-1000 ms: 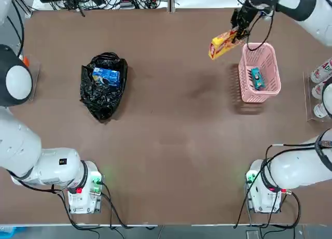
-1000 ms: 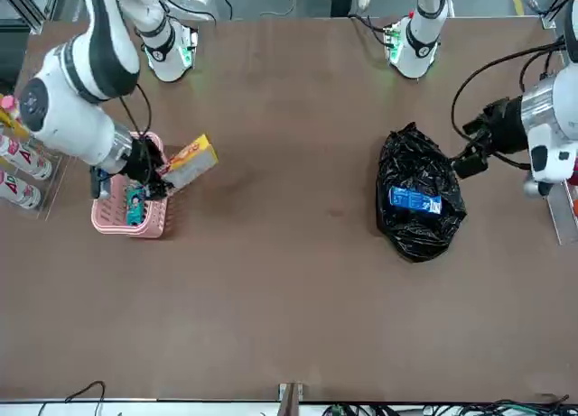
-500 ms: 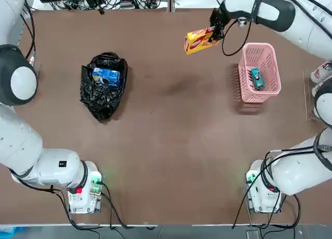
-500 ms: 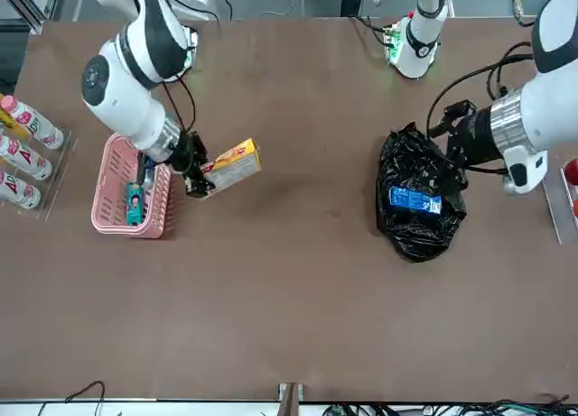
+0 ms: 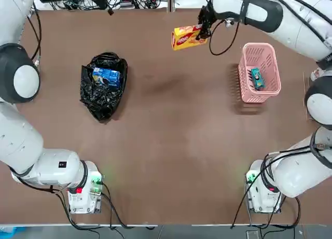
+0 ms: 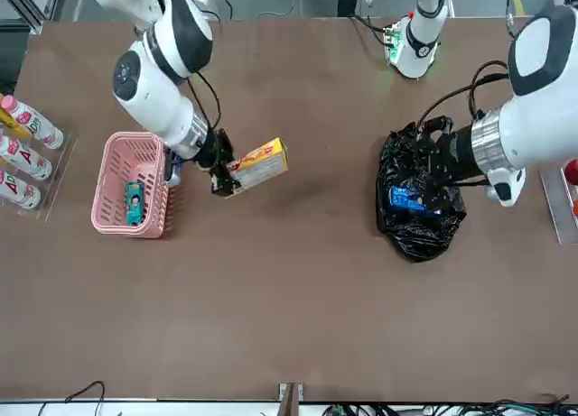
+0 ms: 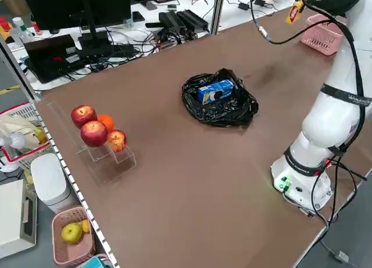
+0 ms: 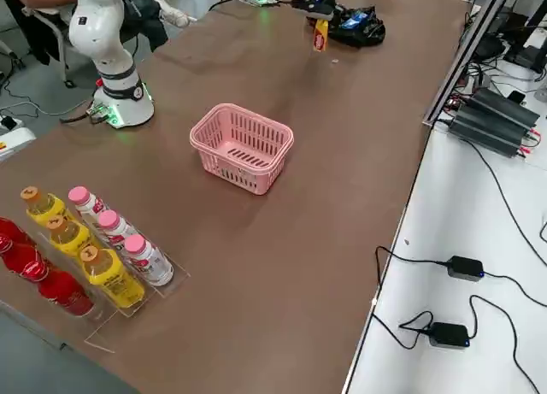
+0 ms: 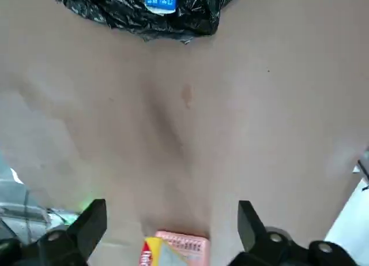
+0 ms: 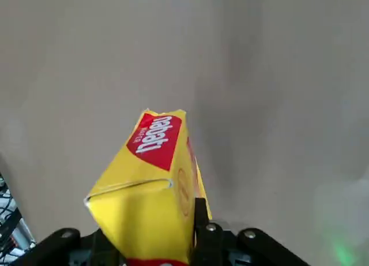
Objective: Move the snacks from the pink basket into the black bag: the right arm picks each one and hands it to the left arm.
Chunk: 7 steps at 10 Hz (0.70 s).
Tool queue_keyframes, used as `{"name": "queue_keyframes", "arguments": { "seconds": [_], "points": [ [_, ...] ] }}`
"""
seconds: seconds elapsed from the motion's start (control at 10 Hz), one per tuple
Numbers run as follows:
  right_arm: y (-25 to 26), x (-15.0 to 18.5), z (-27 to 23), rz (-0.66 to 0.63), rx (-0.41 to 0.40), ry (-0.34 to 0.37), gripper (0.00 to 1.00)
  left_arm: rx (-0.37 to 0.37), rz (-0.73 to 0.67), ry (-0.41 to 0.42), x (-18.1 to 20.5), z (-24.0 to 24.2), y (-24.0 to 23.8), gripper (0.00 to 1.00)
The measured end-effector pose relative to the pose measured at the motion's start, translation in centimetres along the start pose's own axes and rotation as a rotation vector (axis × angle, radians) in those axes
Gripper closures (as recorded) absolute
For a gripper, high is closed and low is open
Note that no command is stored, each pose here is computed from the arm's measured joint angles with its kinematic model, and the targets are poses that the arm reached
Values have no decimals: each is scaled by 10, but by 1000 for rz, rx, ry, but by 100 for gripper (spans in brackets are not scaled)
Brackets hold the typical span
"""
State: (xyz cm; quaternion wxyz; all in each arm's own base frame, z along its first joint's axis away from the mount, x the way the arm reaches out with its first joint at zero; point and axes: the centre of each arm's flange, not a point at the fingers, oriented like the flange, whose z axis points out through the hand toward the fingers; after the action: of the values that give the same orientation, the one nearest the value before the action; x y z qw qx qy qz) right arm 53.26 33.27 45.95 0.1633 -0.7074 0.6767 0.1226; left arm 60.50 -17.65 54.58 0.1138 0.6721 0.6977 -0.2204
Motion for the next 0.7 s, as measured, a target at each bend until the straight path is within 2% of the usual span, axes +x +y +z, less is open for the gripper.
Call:
{"name": "queue_keyframes", "arguments": {
  "seconds": [0.3,0.5,0.7],
  "points": [
    [5,-44,19,22,19,-21,63,-41,-113,-43,-42,33,-8,0],
    [1,-60,25,44,23,-31,63,-76,-124,-57,-72,59,-28,0],
    [-2,-73,29,60,26,-39,63,-69,-100,-39,-89,90,-56,0]
  ]
}}
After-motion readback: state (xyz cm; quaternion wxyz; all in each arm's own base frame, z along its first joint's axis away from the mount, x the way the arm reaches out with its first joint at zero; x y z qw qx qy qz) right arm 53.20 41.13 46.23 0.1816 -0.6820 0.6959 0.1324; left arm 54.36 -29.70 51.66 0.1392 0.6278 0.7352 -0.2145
